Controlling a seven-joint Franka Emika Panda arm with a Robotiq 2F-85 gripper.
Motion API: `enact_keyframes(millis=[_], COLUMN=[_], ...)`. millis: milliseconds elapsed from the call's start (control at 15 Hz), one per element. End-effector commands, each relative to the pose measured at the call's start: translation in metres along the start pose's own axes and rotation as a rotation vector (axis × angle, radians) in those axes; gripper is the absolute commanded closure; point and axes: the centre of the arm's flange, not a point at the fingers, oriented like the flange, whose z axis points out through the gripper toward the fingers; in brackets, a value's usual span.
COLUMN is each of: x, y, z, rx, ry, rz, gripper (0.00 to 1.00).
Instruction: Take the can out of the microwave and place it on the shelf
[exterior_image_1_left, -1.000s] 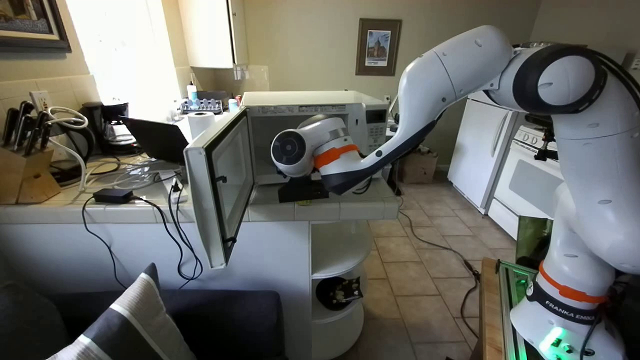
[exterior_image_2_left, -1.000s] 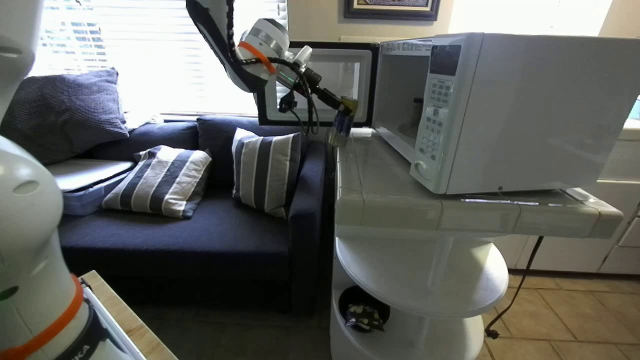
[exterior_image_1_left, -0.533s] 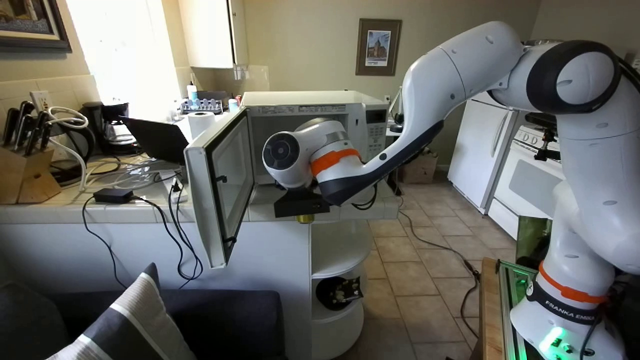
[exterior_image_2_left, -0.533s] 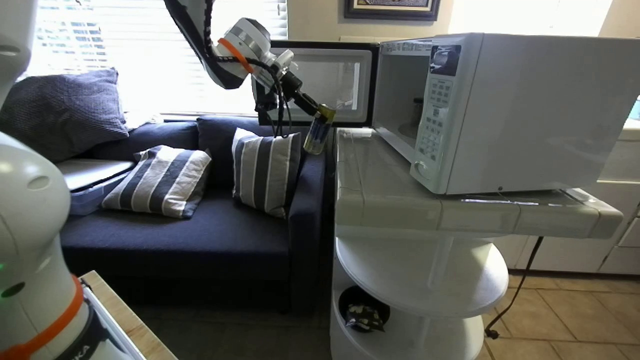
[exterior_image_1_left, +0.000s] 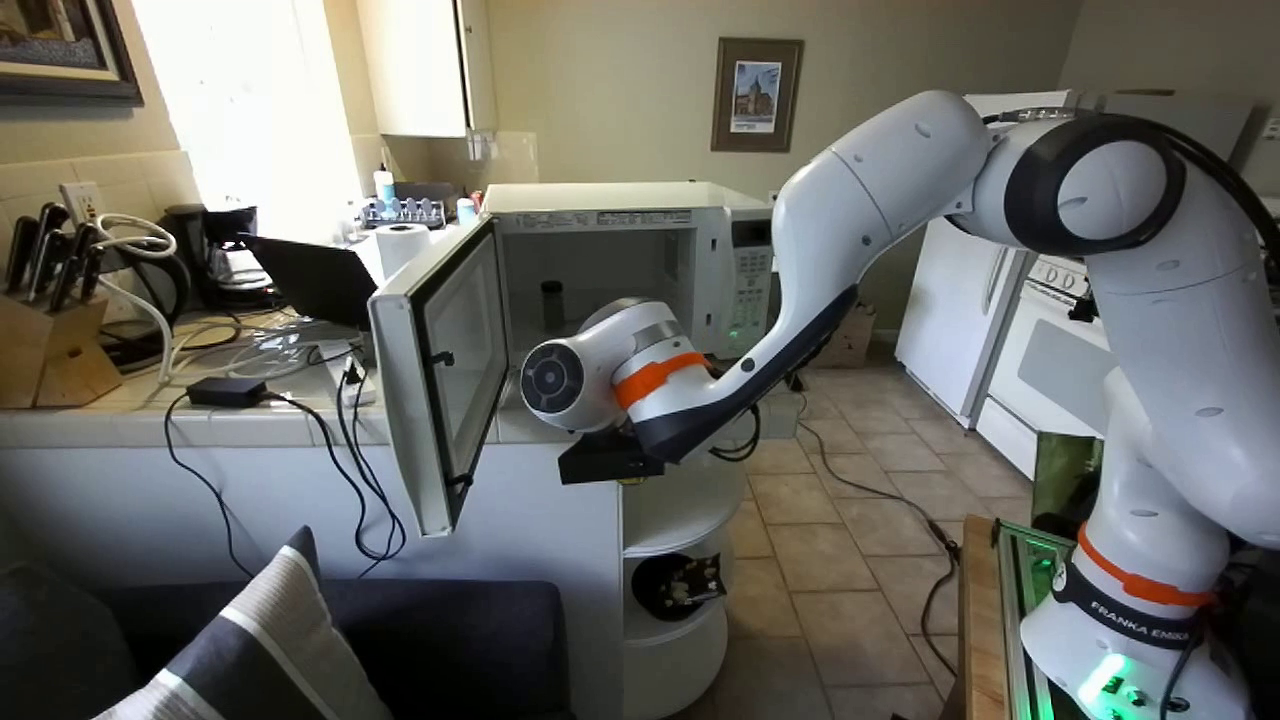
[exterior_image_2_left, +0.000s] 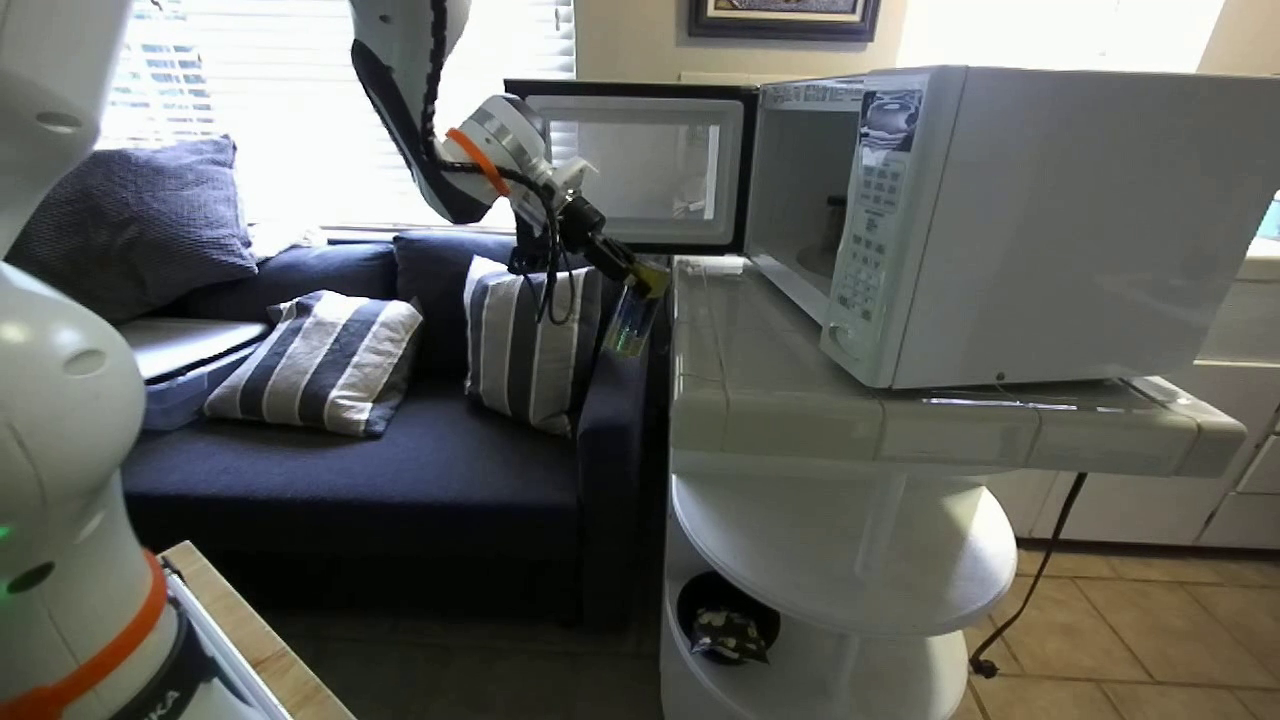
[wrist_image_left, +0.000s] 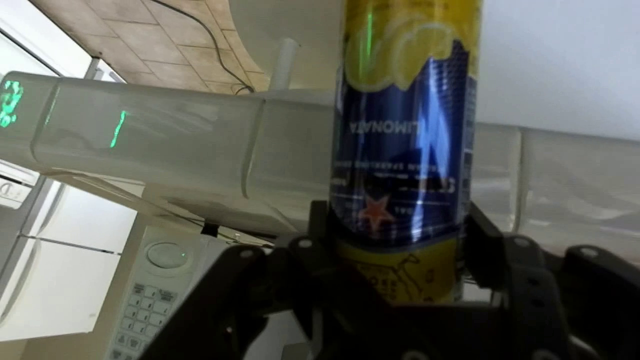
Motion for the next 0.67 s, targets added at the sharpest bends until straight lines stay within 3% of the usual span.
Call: enact_keyframes(millis=[0, 400, 467, 600], x=[-0.007, -0.013, -0.013, -0.025], y=[-0.002, -0.006, -0.006, -0.018], z=[0.000, -0.006, -0.006, -0.012], rx=[0.002, 0.015, 0.015, 0.005], ry=[-0.002, -0.003, -0.003, 0.009], rz=[-0.008, -0.015, -0.015, -0.020], gripper=[0.37, 0.37, 0.62, 0.62])
